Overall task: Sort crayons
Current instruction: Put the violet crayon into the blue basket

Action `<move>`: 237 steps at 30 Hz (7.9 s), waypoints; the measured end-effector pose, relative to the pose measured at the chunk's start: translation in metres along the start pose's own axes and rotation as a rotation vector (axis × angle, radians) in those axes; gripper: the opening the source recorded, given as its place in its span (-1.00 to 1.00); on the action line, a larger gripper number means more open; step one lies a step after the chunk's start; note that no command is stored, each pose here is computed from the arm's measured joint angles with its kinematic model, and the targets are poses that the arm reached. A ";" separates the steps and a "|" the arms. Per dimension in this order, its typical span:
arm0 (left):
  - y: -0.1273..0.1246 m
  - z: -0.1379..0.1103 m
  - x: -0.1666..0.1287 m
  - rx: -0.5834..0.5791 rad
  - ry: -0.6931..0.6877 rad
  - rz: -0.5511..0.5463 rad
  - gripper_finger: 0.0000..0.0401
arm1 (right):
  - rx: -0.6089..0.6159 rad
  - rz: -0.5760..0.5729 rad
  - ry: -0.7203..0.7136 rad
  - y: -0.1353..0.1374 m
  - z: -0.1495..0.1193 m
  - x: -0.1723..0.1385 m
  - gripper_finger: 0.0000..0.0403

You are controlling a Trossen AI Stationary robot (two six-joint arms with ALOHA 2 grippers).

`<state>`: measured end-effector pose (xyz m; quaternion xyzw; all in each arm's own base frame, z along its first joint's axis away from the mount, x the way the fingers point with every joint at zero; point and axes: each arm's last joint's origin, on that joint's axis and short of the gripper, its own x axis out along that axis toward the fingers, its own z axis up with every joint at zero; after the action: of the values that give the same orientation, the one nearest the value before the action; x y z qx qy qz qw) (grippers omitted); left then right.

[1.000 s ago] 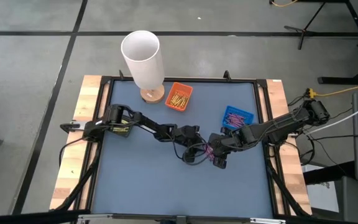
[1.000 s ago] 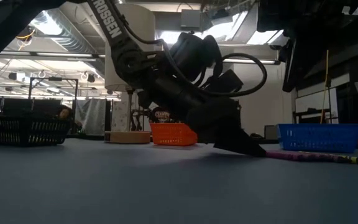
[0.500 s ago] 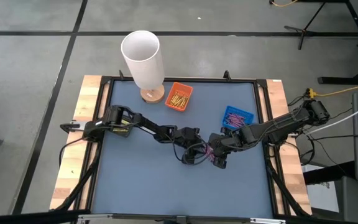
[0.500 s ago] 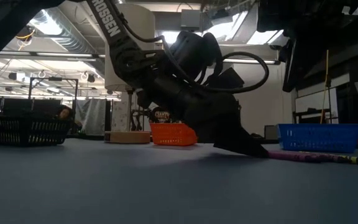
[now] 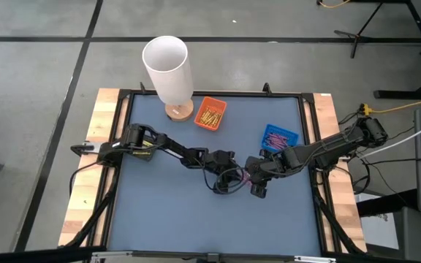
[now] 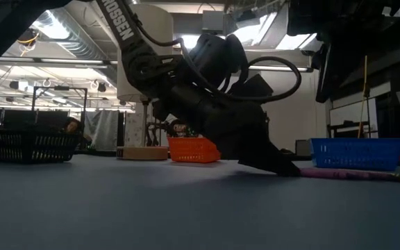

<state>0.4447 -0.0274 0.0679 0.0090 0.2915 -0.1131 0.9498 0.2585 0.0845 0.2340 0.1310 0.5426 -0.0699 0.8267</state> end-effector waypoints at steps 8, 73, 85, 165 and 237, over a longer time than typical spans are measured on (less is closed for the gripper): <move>-0.001 0.000 0.000 -0.001 0.002 -0.007 -0.81 | 0.000 0.000 0.000 0.000 0.000 0.000 -0.21; -0.001 0.045 -0.011 -0.048 -0.477 -0.018 -0.95 | -0.011 -0.024 0.176 -0.006 -0.014 0.000 -0.21; -0.001 0.045 -0.011 -0.047 -0.476 -0.011 -0.95 | -0.011 -0.021 0.174 -0.006 -0.013 0.000 -0.69; -0.089 0.032 -0.262 -0.185 -0.218 0.098 -0.97 | 0.190 -0.273 0.374 -0.108 -0.029 -0.033 -0.48; -0.089 0.009 -0.255 -0.250 -0.294 0.069 -0.97 | 0.189 -0.407 0.369 -0.024 -0.036 0.084 -0.49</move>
<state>0.2248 -0.0613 0.2214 -0.1155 0.1612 -0.0434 0.9792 0.2542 0.0738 0.1403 0.1064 0.6901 -0.2598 0.6671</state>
